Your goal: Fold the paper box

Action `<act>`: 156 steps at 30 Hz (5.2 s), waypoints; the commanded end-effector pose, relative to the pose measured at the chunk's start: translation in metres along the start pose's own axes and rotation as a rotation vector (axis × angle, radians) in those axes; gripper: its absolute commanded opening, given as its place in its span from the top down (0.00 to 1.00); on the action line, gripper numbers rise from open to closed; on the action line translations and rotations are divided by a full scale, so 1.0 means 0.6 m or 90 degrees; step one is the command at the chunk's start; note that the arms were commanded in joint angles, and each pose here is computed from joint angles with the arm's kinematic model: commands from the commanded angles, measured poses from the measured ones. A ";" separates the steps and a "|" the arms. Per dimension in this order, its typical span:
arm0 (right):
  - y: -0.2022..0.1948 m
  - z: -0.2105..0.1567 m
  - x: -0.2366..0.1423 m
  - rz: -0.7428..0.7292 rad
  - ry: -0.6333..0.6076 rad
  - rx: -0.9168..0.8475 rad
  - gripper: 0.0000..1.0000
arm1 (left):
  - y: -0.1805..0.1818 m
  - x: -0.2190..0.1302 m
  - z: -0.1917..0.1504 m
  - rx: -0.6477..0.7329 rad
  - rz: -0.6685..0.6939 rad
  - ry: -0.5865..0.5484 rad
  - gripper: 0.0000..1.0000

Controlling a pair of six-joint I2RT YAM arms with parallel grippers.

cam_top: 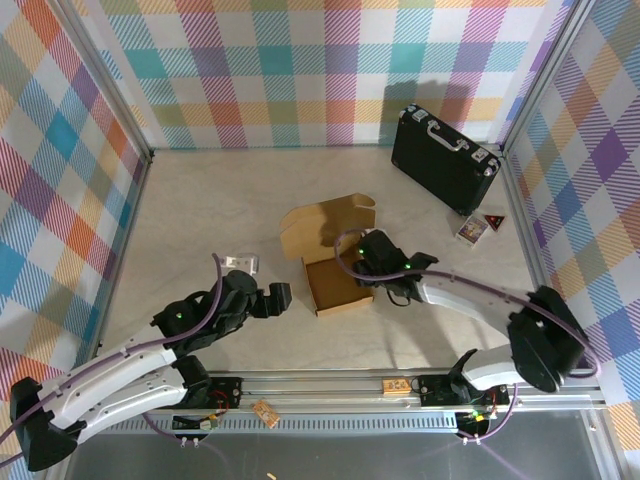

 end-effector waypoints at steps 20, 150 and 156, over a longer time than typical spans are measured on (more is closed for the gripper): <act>-0.103 0.098 -0.099 0.208 -0.267 0.061 0.16 | 0.035 -0.030 0.083 0.008 0.053 -0.107 0.10; -0.019 -0.054 -0.112 0.485 0.002 0.084 0.25 | -0.016 -0.001 0.012 -0.126 -0.224 0.001 0.18; -0.035 -0.019 -0.190 0.440 -0.067 0.086 0.22 | -0.019 -0.053 0.087 -0.132 -0.193 -0.024 0.16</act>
Point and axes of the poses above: each hand's point on the last joint's axis, 136 mm out from that joint toward the fingers, its own x axis out along the fingers, its own y axis along the line the jaws close on, z = x × y, the point moved 5 cm from there along -x, back along the fingers, and after that the axes turned 15 degrees about x, right-handed, at the moved point
